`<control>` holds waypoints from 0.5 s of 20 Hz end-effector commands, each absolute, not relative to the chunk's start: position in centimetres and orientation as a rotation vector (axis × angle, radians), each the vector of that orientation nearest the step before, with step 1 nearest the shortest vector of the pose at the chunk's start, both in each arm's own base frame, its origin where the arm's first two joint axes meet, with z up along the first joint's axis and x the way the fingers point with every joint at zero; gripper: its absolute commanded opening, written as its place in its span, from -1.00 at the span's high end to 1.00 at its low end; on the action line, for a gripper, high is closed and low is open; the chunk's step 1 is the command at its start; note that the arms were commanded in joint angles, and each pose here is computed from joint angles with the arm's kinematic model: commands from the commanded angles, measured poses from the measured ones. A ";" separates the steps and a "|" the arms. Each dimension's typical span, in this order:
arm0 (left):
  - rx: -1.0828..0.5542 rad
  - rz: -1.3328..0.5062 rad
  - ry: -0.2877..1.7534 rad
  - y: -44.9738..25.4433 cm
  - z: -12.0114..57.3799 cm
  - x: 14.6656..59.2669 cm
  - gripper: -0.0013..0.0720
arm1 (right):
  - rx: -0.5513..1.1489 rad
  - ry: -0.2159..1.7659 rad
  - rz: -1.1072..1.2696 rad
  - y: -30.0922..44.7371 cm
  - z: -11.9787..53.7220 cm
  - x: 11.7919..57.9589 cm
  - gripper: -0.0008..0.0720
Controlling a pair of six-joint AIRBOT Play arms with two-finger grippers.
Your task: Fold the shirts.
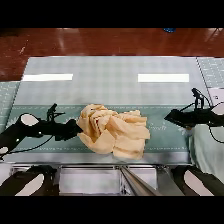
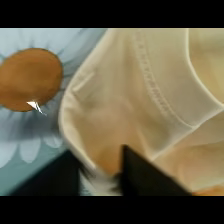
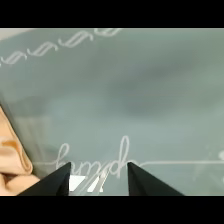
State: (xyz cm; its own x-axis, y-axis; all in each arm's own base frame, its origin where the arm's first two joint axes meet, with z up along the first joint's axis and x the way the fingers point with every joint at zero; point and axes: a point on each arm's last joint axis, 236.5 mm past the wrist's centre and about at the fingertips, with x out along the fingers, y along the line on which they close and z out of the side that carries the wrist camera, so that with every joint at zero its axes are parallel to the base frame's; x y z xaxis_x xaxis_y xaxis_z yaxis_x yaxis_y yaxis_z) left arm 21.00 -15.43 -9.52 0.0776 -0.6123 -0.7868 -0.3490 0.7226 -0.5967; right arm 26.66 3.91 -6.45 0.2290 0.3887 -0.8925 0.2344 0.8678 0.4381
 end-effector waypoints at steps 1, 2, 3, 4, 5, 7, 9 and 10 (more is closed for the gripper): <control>-0.812 -0.356 1.515 -17.3 -9.2 21.3 0.90 | 0.541 1.492 0.219 6.3 -6.3 23.4 -0.14; -0.809 -0.368 1.506 -17.4 -9.0 21.5 0.91 | 0.521 1.533 0.258 7.4 -6.4 22.3 -0.14; -0.807 -0.370 1.501 -17.4 -8.9 21.7 0.91 | 0.488 1.583 0.306 8.7 -6.7 20.9 -0.14; -0.806 -0.372 1.499 -17.4 -8.8 21.8 0.91 | 0.460 1.627 0.343 10.0 -7.1 19.5 -0.14; -0.807 -0.374 1.500 -17.4 -8.8 21.8 0.91 | 0.426 1.674 0.385 11.0 -7.4 18.0 -0.14; -0.808 -0.381 1.510 -17.5 -8.7 21.5 0.91 | 0.378 1.721 0.417 12.2 -8.1 16.3 -0.14; -0.809 -0.388 1.519 -17.6 -8.6 21.3 0.91 | 0.381 1.707 0.407 13.1 -8.6 16.3 -0.14; -0.809 -0.389 1.520 -17.6 -8.6 21.3 0.91 | 0.399 1.678 0.412 13.8 -8.8 16.8 -0.14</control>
